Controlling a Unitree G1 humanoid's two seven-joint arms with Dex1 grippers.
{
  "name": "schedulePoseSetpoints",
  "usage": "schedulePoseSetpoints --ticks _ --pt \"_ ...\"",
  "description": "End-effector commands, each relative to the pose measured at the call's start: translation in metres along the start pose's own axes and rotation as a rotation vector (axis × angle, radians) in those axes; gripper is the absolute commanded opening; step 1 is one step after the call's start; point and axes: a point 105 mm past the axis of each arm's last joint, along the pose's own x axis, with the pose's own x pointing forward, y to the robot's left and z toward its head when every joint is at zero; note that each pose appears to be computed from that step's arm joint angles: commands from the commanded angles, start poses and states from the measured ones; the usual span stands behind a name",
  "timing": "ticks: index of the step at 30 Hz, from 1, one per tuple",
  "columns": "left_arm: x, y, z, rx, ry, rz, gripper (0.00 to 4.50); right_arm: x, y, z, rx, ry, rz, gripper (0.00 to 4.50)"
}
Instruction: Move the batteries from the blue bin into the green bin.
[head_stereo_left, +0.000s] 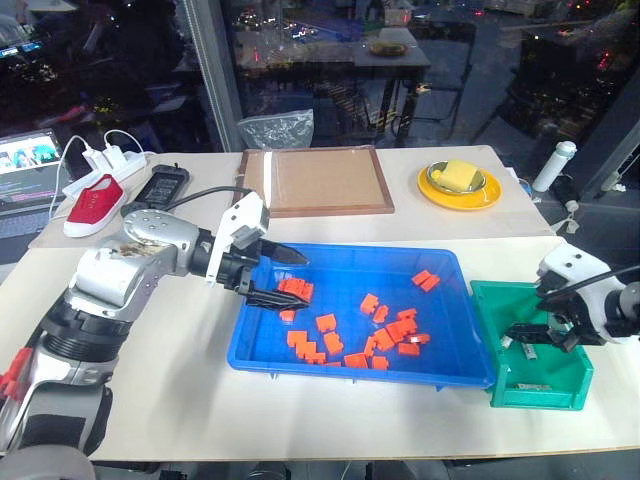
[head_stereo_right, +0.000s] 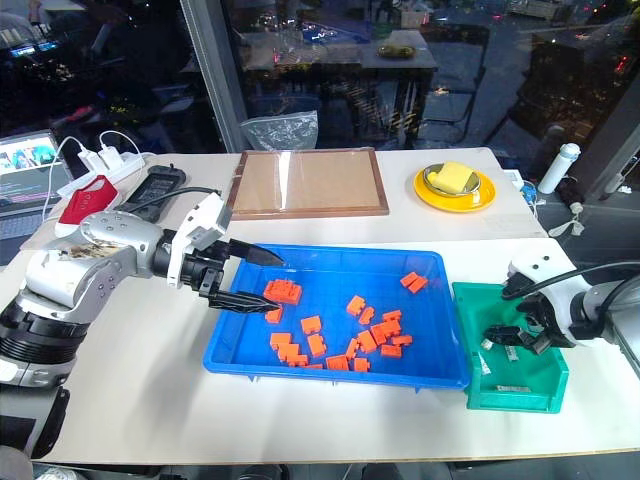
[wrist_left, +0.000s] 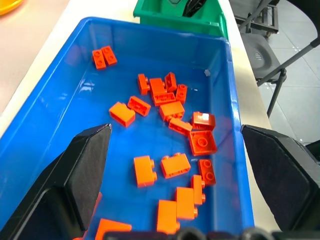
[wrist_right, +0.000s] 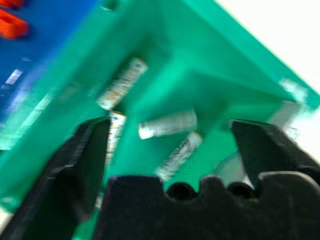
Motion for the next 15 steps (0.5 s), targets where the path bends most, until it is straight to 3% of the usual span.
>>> schedulePoseSetpoints --ticks 1,7,11,13,15 --pt "-0.010 0.000 0.010 0.037 -0.021 0.050 4.50 -0.023 -0.017 0.022 -0.062 -0.076 -0.083 4.46" --pt "-0.025 0.006 0.014 0.034 -0.062 0.142 4.50 -0.050 -0.014 0.062 -0.077 -0.313 -0.025 4.46" --pt "-0.045 0.020 0.016 0.089 -0.155 0.322 4.50 -0.067 -0.035 0.084 -0.092 -0.686 -0.146 4.46" --pt "-0.058 0.033 0.025 0.077 -0.266 0.468 4.50 -0.065 -0.051 0.077 0.023 -0.744 -0.171 4.46" --pt "-0.076 0.047 0.025 0.061 -0.322 0.592 4.50 -0.043 -0.049 0.057 0.104 -0.641 -0.070 4.46"
